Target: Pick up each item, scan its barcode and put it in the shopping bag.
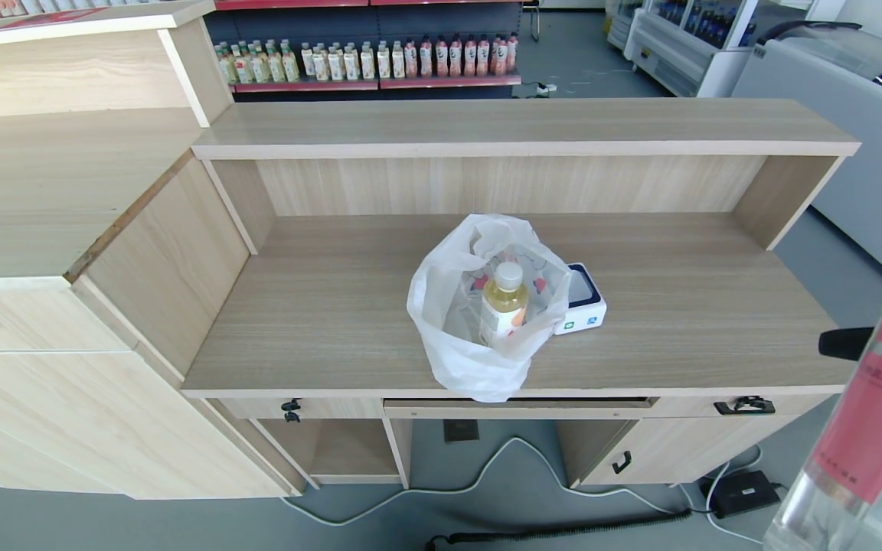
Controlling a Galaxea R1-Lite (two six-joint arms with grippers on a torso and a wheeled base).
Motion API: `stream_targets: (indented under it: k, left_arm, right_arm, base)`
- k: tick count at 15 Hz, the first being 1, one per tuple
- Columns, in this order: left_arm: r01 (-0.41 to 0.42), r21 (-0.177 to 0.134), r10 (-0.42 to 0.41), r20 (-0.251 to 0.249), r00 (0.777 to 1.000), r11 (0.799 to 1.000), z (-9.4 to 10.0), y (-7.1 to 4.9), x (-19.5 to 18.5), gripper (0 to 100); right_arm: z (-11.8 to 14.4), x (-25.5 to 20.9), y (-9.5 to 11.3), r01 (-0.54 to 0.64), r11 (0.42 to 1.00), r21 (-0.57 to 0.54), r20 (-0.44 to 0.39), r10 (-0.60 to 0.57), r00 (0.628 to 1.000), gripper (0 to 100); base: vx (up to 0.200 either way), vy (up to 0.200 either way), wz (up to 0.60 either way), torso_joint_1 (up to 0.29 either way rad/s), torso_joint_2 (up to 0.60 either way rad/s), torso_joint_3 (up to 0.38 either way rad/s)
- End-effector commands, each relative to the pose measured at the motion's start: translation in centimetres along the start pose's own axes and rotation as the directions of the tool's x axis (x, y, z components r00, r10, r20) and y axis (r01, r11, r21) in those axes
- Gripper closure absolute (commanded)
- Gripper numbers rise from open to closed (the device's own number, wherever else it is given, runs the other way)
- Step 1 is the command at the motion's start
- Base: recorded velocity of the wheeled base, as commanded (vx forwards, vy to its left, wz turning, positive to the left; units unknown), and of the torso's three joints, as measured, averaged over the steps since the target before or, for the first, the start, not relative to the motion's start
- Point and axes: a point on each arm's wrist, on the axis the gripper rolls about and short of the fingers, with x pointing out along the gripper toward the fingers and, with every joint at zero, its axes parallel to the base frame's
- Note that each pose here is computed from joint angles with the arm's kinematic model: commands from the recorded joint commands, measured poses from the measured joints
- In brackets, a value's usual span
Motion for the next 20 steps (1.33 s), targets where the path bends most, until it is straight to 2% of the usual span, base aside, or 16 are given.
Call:
stream_targets:
  k: [1, 5, 10, 12, 14, 15, 17, 19, 20]
  left_arm:
    - [0.0, 0.0, 0.0, 0.001, 1.0, 1.0, 0.0, 0.0, 0.0, 0]
    - [0.0, 0.0, 0.0, 0.001, 1.0, 1.0, 0.0, 0.0, 0.0, 0]
    - [0.0, 0.0, 0.0, 0.001, 1.0, 1.0, 0.0, 0.0, 0.0, 0]
    - [0.001, -0.001, -0.001, 0.001, 1.0, 1.0, 0.0, 0.0, 0.0, 0]
    - [0.0, 0.0, 0.0, 0.001, 1.0, 1.0, 0.0, 0.0, 0.0, 0]
    - [0.0, 0.0, 0.0, 0.001, 1.0, 1.0, 0.0, 0.0, 0.0, 0]
    - [0.0, 0.0, 0.0, -0.001, 1.0, 1.0, 0.0, 0.0, 0.0, 0]
    - [0.0, 0.0, 0.0, 0.001, 1.0, 1.0, 0.0, 0.0, 0.0, 0]
    - [0.0, 0.0, 0.0, 0.001, 1.0, 1.0, 0.0, 0.0, 0.0, 0]
  right_arm:
    - [0.1, 0.1, -0.1, 0.001, 1.0, 0.001, -0.001, -0.001, 1.0, 100]
    - [-0.3, 0.4, -0.4, 0.009, 1.0, 0.011, -0.017, -0.009, 1.0, 100]
    - [0.2, 1.5, -1.5, 0.035, 0.999, -0.007, 0.005, -0.035, 0.999, 100]
    - [-0.5, 1.8, -3.5, 0.129, 0.983, -0.128, 0.029, -0.127, 0.992, 100]
    - [-1.5, 1.8, -7.8, 0.312, 0.885, -0.345, 0.103, -0.295, 0.95, 100]
    - [-1.7, 1.4, -10.1, 0.411, 0.815, -0.409, 0.166, -0.377, 0.911, 100]
    - [-2.8, 0.3, -13.6, 0.544, 0.697, -0.468, 0.251, -0.485, 0.838, 100]
    - [-3.4, -1.7, -18.1, 0.657, 0.52, -0.546, 0.305, -0.607, 0.734, 100]
    - [-3.4, -2.3, -19.5, 0.679, 0.462, -0.57, 0.327, -0.632, 0.703, 100]
  base:
    - [0.0, 0.0, 0.0, 0.0, 0.0, 0.0]
    - [0.0, 0.0, 0.0, 0.0, 0.0, 0.0]
    - [0.0, 0.0, 0.0, 0.0, 0.0, 0.0]
    - [0.0, 0.0, 0.0, 0.0, 0.0, 0.0]
    - [0.0, 0.0, 0.0, 0.0, 0.0, 0.0]
    - [0.0, 0.0, 0.0, 0.0, 0.0, 0.0]
    - [0.0, 0.0, 0.0, 0.0, 0.0, 0.0]
    - [0.0, 0.0, 0.0, 0.0, 0.0, 0.0]
    - [0.0, 0.0, 0.0, 0.0, 0.0, 0.0]
